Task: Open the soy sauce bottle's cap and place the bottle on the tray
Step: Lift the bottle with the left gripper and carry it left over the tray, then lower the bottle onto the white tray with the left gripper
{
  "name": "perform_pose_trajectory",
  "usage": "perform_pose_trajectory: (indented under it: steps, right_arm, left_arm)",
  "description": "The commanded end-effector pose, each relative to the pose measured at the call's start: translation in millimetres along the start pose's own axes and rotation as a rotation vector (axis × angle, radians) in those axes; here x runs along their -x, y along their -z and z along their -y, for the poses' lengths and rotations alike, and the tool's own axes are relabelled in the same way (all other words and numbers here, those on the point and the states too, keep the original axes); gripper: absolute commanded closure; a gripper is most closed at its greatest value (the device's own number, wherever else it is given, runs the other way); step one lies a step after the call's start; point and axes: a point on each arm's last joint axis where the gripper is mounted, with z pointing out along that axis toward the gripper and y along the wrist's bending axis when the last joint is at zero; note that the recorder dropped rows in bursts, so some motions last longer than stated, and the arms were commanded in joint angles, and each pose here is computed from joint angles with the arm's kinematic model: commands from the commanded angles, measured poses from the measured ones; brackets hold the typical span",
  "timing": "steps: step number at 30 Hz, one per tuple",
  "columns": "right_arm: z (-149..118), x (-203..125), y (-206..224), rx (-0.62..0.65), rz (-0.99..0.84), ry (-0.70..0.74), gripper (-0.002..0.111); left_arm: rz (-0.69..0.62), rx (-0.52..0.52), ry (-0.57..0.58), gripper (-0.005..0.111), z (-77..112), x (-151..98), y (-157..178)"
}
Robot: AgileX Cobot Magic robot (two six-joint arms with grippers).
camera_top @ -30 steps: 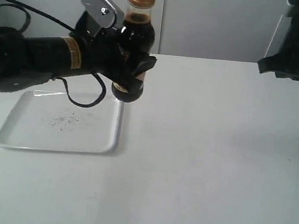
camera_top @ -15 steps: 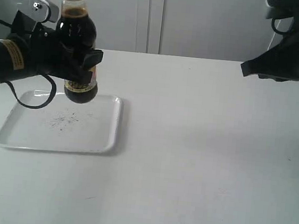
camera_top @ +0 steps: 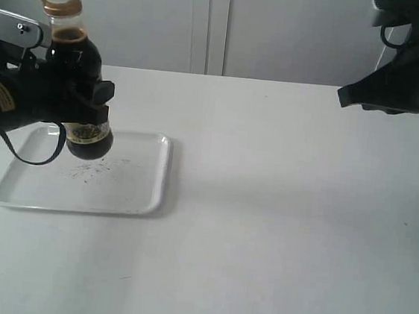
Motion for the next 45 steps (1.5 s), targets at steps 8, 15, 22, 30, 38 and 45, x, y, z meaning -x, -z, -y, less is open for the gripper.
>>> perform_pose_trajectory:
  steps: [8, 15, 22, 30, 38, 45]
  right_arm:
    - [0, 0, 0, 0.003, -0.002, 0.001, 0.108]
    - [0, 0, -1, 0.003, -0.002, 0.001, 0.108]
    - [0, -1, -1, 0.004, -0.004, 0.001, 0.108]
    - [0, -1, -1, 0.004, -0.004, 0.001, 0.108]
    - [0, -1, -1, 0.004, -0.005, 0.001, 0.108]
    - [0, -1, -1, 0.004, -0.005, 0.001, 0.108]
  left_arm:
    - [0.114, 0.007, -0.009, 0.107, -1.3, 10, -2]
    - [0.101, 0.021, -0.012, 0.107, -3.4, 0, -9]
    - [0.103, 0.017, -0.019, 0.107, -3.9, -9, -17]
    - [0.071, 0.026, -0.035, 0.107, -5.5, -22, -24]
    - [0.058, 0.027, -0.043, 0.107, -6.5, -34, -31]
    - [0.042, 0.031, -0.039, 0.107, -6.9, -37, -33]
